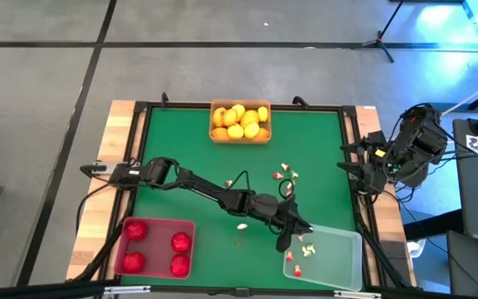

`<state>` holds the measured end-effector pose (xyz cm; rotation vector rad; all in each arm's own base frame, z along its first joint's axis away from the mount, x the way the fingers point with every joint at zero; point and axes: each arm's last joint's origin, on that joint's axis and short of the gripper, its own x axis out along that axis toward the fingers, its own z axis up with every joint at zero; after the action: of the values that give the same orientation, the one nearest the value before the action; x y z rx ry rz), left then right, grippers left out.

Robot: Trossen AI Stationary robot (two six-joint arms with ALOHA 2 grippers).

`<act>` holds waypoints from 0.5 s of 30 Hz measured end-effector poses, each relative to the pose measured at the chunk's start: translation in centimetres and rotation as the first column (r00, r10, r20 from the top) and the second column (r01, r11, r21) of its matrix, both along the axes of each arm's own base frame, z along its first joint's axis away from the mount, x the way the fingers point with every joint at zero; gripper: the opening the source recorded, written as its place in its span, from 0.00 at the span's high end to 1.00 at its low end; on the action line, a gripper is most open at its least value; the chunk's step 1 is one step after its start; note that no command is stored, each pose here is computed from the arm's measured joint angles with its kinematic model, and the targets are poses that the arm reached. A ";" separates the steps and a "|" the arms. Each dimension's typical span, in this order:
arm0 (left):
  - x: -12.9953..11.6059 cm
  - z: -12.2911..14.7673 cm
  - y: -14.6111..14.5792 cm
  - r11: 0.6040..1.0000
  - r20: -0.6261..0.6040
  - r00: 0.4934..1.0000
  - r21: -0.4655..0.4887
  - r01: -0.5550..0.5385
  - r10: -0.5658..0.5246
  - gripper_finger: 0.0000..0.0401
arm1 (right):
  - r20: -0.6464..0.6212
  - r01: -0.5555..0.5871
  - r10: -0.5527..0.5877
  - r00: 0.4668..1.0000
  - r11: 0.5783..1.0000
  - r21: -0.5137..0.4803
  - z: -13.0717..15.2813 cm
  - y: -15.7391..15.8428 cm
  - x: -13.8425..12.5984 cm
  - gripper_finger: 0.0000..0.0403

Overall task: Sort produce into baskets
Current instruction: Put the brown mushroom into the transparent bin

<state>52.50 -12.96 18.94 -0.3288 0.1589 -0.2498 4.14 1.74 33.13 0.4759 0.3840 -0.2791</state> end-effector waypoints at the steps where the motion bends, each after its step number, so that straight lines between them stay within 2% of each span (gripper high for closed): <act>1: 0.0 0.0 0.0 1.000 0.000 1.000 -0.017 -0.005 0.005 0.92 | 0.000 0.000 0.000 1.000 1.000 0.000 0.0 0.0 0.0 0.07; 7: 0.0 0.1 0.0 0.992 -0.021 0.999 -0.123 -0.029 0.026 0.92 | -0.003 -0.003 0.003 1.000 1.000 -0.009 0.0 0.0 0.0 0.07; 10: 0.1 0.2 0.2 0.993 -0.014 1.000 -0.117 -0.019 0.018 0.90 | -0.005 -0.008 0.008 1.000 1.000 -0.021 0.0 0.0 0.0 0.07; 12: 0.1 0.2 0.4 0.989 -0.025 0.999 -0.149 0.026 -0.030 0.86 | -0.005 -0.009 0.009 1.000 1.000 -0.024 0.0 0.0 0.0 0.07; 15: 0.2 0.1 0.8 0.976 -0.045 0.996 -0.209 0.061 -0.072 0.74 | -0.005 -0.010 0.009 1.000 1.000 -0.024 0.0 0.0 0.0 0.07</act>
<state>52.68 -12.16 19.08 -0.5388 0.1966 -0.3251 4.13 1.73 33.11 0.4494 0.3875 -0.2756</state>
